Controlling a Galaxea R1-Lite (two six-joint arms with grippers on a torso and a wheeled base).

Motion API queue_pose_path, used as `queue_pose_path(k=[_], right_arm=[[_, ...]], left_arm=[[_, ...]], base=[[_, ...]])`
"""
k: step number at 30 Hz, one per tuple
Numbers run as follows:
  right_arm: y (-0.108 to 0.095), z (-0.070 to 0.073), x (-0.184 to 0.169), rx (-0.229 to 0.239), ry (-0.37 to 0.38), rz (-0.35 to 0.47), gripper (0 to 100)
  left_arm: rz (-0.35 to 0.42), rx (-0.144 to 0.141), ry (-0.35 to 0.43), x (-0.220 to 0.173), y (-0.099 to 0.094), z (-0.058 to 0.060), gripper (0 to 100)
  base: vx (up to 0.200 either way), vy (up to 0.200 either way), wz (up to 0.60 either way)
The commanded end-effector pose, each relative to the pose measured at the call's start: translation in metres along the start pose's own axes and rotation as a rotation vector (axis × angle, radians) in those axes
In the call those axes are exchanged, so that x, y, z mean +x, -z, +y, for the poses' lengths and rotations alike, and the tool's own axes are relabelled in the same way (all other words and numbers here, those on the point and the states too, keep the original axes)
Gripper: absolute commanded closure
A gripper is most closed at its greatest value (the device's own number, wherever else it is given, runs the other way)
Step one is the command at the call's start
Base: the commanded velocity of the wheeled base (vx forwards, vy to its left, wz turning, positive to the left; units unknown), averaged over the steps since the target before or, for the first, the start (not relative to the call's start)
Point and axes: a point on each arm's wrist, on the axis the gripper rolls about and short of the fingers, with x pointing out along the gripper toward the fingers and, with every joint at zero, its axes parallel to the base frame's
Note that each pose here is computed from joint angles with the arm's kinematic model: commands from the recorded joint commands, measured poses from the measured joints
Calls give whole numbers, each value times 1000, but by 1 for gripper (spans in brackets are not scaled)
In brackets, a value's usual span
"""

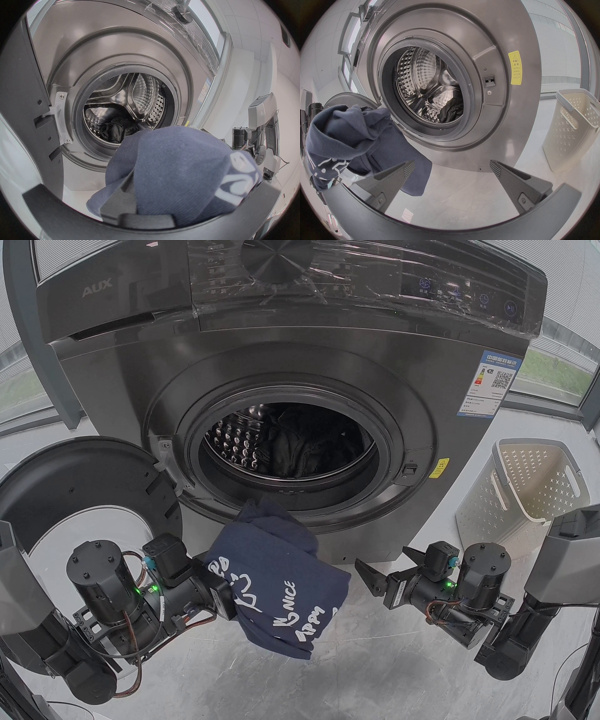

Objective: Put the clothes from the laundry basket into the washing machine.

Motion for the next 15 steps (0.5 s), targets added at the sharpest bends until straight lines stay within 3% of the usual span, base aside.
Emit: queue_pose_path(k=[1, 8, 15], right_arm=[[1, 0, 0, -1, 0, 5, 0], [4, 0, -2, -2, 1, 19, 0], [19, 5, -11, -19, -19, 89, 0]], left_arm=[[-3, 0, 6, 0, 0, -1, 100], [0, 0, 4, 0, 1, -1, 100], [7, -1, 6, -1, 2, -2, 100]], base=[[200, 0, 0], [200, 0, 0], [0, 0, 0]])
